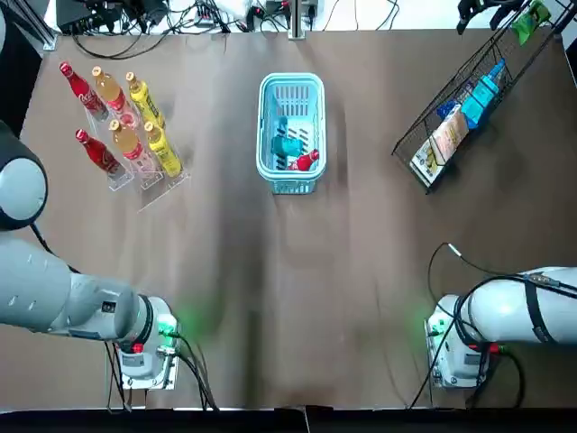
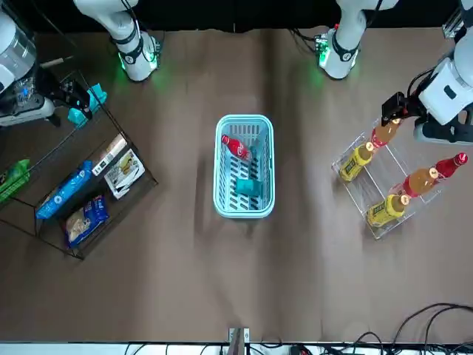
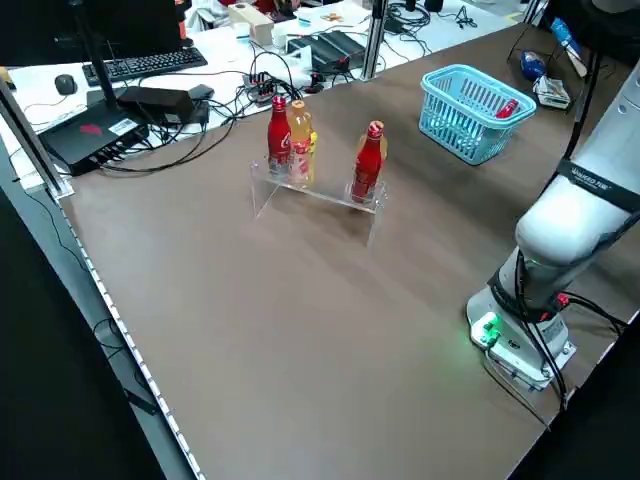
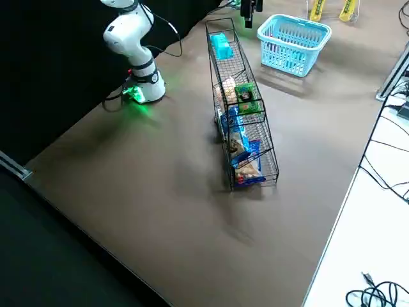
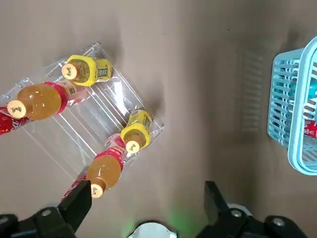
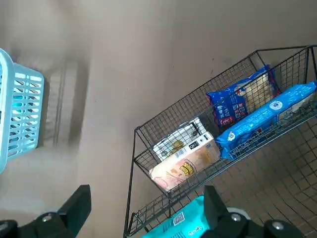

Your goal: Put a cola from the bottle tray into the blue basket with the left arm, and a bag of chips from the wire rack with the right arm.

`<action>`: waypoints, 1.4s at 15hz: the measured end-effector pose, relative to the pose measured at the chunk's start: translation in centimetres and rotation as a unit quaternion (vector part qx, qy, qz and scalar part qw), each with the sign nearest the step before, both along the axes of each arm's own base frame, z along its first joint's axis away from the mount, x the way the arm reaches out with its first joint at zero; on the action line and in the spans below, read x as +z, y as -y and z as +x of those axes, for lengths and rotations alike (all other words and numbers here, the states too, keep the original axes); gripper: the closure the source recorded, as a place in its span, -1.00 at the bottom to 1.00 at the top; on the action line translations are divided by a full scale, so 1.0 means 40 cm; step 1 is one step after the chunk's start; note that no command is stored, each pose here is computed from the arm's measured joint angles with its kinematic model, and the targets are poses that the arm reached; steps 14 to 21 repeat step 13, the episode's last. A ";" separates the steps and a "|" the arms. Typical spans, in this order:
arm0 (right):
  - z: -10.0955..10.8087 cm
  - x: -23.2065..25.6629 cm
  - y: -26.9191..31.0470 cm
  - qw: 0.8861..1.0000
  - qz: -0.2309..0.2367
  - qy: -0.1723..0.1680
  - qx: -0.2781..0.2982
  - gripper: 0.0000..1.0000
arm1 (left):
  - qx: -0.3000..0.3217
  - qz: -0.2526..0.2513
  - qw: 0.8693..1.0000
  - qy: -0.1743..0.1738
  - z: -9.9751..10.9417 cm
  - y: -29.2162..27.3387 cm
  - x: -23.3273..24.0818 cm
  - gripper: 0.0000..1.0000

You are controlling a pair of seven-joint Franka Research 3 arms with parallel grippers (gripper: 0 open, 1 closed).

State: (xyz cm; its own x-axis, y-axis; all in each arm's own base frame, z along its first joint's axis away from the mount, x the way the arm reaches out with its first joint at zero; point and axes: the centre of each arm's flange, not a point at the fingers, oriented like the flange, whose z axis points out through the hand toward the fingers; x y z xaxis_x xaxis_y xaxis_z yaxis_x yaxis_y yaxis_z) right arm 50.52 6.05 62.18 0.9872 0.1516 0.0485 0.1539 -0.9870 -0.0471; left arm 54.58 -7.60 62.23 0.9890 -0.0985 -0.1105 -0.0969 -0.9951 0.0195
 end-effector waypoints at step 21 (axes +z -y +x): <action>-0.002 -0.001 -0.023 1.000 0.000 0.002 0.009 -1.00 | -0.023 0.037 0.999 0.001 -0.001 0.035 -0.012 -1.00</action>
